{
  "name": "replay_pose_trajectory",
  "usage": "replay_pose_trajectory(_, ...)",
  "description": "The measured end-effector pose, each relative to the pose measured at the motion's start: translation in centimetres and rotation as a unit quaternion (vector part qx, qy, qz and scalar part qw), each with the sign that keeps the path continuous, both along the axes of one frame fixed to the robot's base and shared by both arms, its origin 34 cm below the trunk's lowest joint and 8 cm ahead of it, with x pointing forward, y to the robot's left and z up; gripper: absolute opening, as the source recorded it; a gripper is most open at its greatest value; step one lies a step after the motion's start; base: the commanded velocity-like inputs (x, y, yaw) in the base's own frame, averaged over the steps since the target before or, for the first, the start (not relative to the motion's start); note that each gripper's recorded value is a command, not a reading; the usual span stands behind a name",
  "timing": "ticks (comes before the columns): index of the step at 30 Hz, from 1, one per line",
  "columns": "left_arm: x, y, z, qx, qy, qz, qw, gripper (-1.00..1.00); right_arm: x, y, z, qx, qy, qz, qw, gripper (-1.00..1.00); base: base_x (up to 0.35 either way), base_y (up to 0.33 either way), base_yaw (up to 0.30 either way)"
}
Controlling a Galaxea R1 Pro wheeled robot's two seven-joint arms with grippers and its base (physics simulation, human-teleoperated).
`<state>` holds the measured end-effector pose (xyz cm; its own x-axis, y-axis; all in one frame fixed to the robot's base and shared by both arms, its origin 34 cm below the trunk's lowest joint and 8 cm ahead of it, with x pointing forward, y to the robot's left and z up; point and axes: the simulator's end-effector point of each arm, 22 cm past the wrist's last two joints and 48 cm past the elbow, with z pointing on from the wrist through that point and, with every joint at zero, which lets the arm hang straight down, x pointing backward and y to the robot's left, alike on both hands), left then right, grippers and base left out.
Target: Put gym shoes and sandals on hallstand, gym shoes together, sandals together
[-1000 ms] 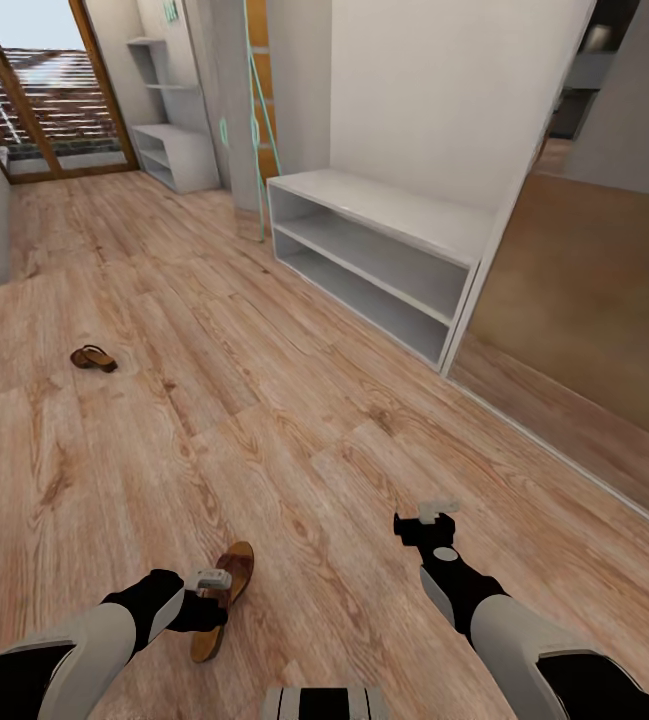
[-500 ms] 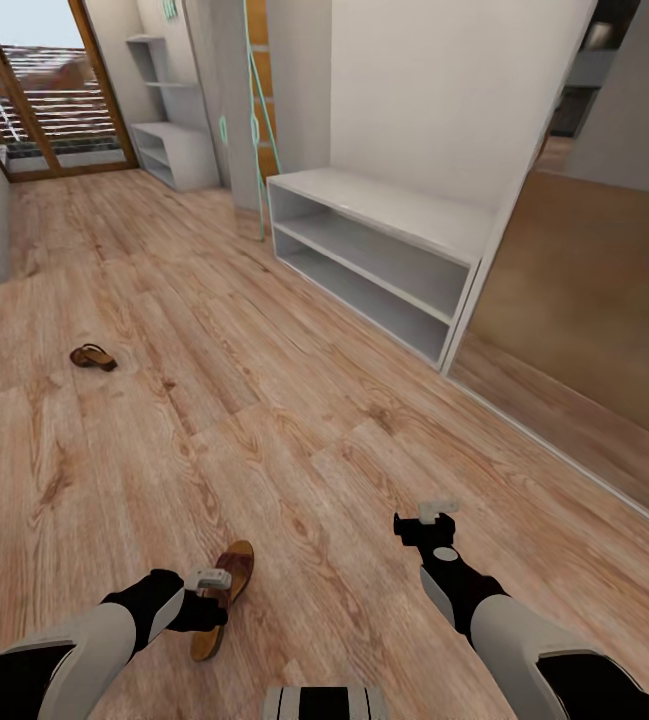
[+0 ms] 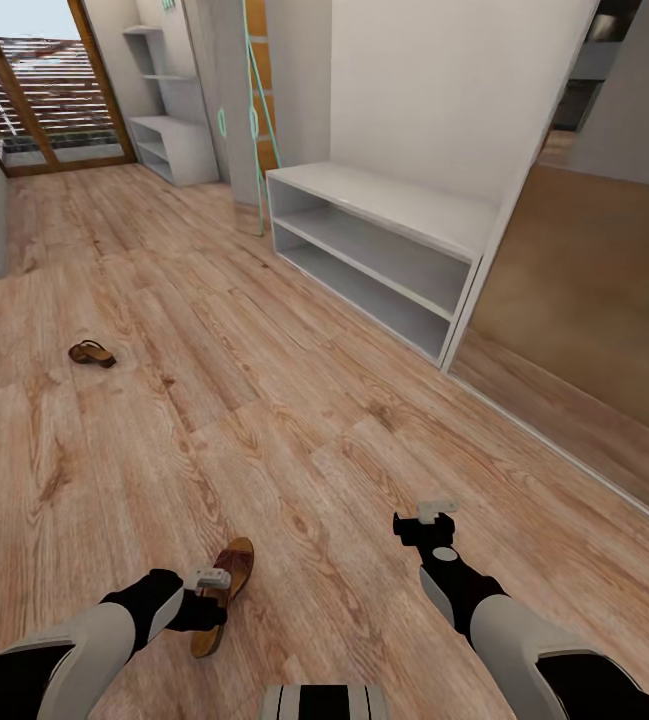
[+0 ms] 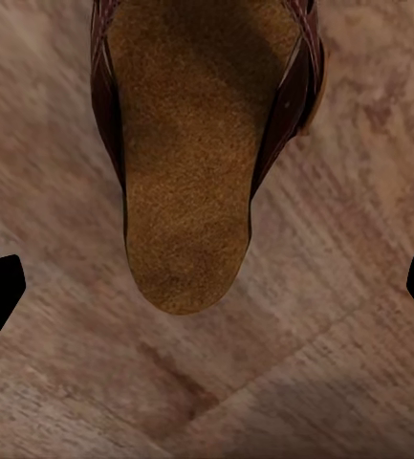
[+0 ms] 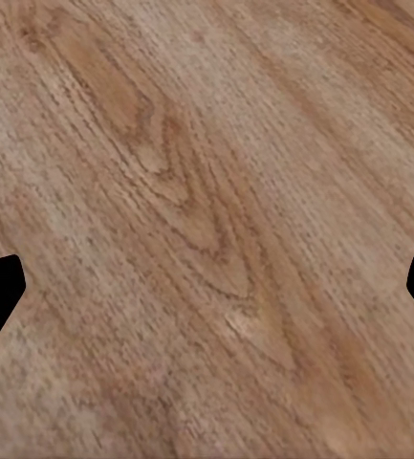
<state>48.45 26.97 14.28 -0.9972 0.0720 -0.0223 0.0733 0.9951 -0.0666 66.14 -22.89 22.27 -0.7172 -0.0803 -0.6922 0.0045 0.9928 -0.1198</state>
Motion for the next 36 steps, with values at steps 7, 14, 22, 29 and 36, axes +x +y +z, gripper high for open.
replay_pose_trajectory(7,0.06,0.34,0.02,0.002,-0.001,0.001,1.0000,1.00,-0.01,-0.08,-0.02,-0.001,0.000,0.000,1.0000,1.00,0.000,0.000,0.000)
replay_pose_trajectory(14,0.08,0.89,0.04,0.005,-0.001,0.002,1.0000,1.00,-0.02,-0.10,-0.02,-0.001,0.001,0.000,1.0000,1.00,0.000,0.000,0.000)
replay_pose_trajectory(22,0.11,0.97,0.05,0.006,-0.001,0.003,1.0000,1.00,-0.02,-0.10,-0.02,-0.001,0.001,0.000,1.0000,1.00,0.000,0.000,0.000)
replay_pose_trajectory(29,0.06,1.00,0.04,0.006,-0.001,0.003,1.0000,1.00,-0.02,-0.10,-0.02,-0.001,0.001,0.000,1.0000,1.00,0.000,0.000,0.000)
replay_pose_trajectory(36,0.03,1.00,0.03,0.006,-0.001,0.003,1.0000,1.00,-0.01,-0.10,-0.02,-0.001,0.001,0.000,1.0000,1.00,0.000,0.000,0.000)
